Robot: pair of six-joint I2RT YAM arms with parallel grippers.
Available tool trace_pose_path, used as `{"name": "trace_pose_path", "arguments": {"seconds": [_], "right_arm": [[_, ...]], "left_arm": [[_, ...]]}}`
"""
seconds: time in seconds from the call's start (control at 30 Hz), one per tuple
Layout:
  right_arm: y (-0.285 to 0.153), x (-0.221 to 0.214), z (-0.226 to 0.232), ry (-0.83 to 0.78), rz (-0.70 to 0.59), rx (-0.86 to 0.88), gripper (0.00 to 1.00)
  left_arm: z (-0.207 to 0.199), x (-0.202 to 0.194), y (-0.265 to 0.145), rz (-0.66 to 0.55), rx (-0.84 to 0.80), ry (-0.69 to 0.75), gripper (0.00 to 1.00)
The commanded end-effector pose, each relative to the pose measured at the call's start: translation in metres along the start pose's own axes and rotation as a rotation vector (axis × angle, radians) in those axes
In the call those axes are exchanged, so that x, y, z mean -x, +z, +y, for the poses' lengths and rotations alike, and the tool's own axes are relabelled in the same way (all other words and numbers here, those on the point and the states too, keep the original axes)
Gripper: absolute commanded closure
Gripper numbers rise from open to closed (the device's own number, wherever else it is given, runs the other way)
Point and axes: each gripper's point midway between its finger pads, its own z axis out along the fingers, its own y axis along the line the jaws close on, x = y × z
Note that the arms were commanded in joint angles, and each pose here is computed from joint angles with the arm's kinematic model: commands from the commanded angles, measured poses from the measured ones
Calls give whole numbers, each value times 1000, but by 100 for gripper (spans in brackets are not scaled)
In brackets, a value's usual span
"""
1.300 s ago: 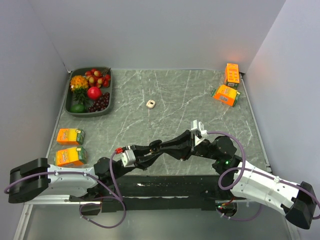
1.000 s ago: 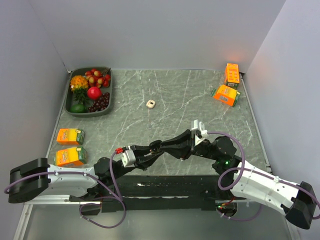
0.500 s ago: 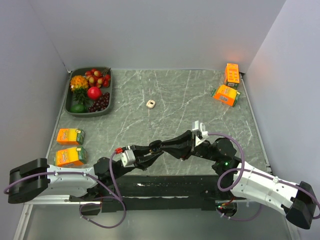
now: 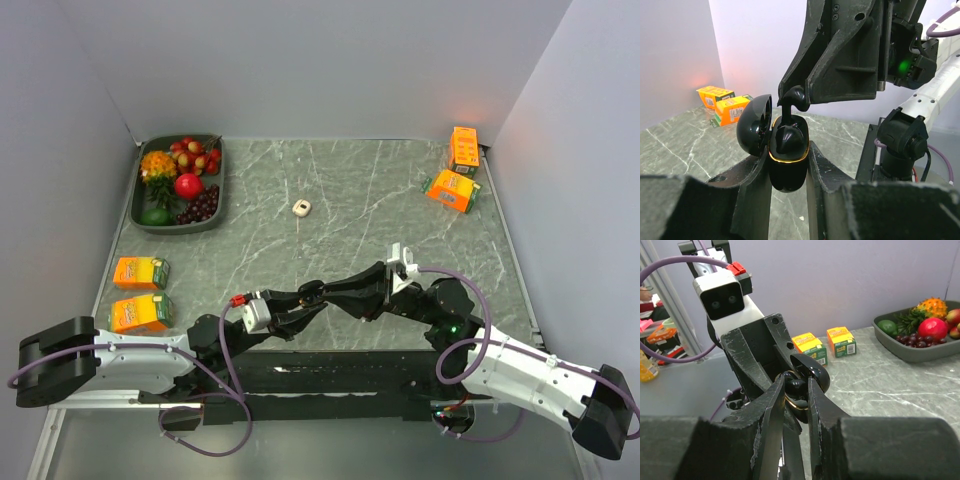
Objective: Insert the wireless bluetooth earbuds into the charging case
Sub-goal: Place the earbud in the charging case.
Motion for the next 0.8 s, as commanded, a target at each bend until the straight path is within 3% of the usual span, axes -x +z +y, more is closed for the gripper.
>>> {"name": "trace_pose_path", "arguments": {"seconds": [0.0, 0.77], "right_arm": [[-2, 5, -2, -2, -38, -18, 100], [-2, -18, -15, 98, 34, -95, 100]], "left_arm": [[-3, 53, 4, -198, -20, -23, 99], [-8, 72, 9, -236, -45, -8, 99]]}}
